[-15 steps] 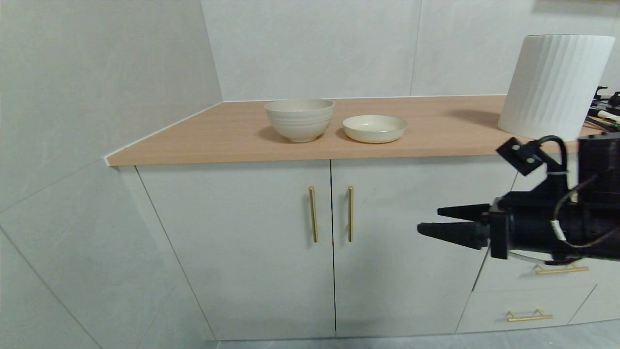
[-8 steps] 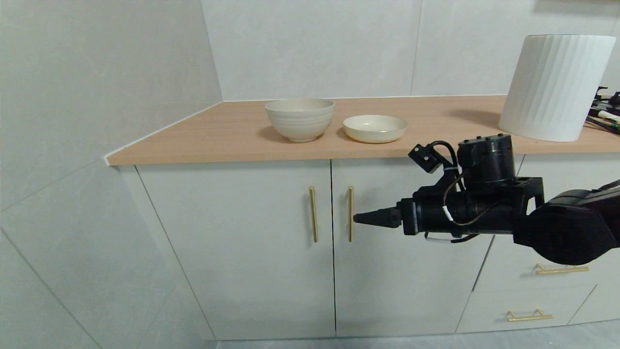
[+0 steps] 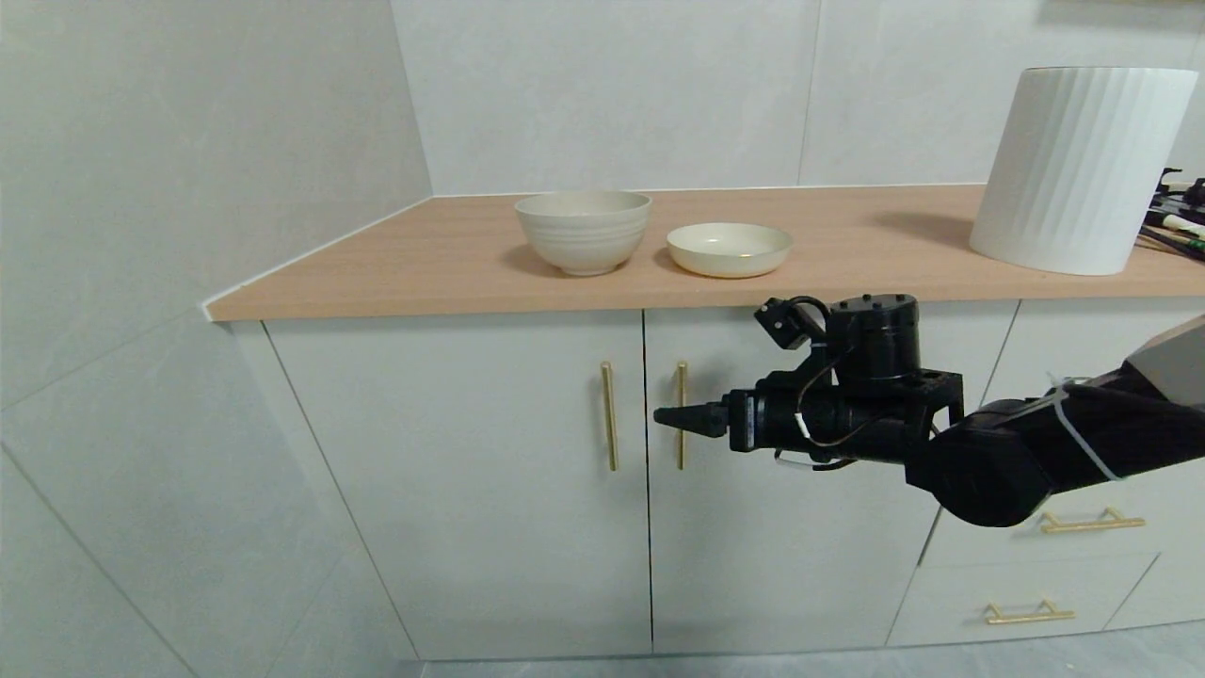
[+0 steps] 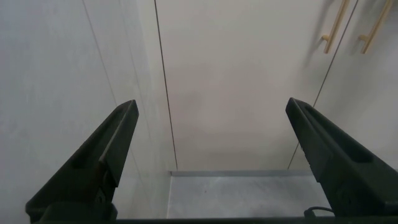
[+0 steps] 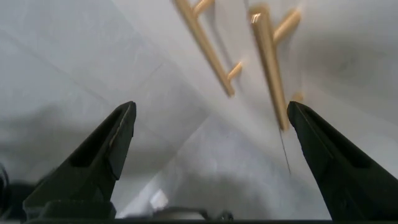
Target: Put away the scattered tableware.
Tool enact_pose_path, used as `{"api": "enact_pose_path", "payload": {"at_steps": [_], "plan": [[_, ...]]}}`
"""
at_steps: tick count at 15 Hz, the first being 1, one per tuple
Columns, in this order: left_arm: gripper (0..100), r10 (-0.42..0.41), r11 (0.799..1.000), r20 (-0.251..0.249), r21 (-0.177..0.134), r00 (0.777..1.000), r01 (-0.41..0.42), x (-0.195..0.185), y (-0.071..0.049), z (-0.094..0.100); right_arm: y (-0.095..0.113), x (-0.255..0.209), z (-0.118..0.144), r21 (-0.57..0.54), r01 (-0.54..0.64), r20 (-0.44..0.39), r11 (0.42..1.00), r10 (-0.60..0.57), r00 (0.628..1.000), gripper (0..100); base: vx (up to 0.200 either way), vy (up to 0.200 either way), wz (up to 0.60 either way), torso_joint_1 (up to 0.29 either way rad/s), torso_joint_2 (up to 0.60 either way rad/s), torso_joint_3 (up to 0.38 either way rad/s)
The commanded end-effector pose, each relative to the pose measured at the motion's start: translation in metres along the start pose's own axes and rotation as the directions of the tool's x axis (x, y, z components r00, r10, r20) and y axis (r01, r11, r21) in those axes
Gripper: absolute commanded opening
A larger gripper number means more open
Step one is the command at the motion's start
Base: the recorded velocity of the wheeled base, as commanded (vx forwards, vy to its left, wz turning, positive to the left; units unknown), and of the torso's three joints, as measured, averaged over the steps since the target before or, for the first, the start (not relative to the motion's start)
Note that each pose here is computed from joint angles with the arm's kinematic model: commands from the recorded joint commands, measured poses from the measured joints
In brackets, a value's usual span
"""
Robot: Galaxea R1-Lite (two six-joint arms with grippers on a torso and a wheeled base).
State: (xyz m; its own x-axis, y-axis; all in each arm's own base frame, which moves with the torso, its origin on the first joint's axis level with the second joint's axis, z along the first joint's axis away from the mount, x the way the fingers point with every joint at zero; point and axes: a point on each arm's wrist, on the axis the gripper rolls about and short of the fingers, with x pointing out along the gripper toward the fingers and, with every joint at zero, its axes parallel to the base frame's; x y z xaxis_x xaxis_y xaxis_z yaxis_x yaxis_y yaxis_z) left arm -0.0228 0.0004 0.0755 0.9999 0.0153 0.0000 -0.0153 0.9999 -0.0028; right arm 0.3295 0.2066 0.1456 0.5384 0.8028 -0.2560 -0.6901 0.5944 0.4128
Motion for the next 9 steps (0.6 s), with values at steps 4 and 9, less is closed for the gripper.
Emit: {"api": "enact_pose_path", "payload": {"at_steps": [4,9], "plan": [[100,0.0,1.0,-0.002,0.0,1.0,0.0,0.0,0.0,0.0,-0.009,0.024,-0.018,0.008,-0.007,0.007,1.0,0.007,1.0,100,0.0,0.0,0.0,0.0,0.0,0.0],[100,0.0,1.0,-0.002,0.0,1.0,0.0,0.0,0.0,0.0,-0.012,0.037,-0.022,0.024,-0.007,0.058,1.0,0.005,0.998,100,0.0,0.0,0.0,0.0,0.0,0.0]]}}
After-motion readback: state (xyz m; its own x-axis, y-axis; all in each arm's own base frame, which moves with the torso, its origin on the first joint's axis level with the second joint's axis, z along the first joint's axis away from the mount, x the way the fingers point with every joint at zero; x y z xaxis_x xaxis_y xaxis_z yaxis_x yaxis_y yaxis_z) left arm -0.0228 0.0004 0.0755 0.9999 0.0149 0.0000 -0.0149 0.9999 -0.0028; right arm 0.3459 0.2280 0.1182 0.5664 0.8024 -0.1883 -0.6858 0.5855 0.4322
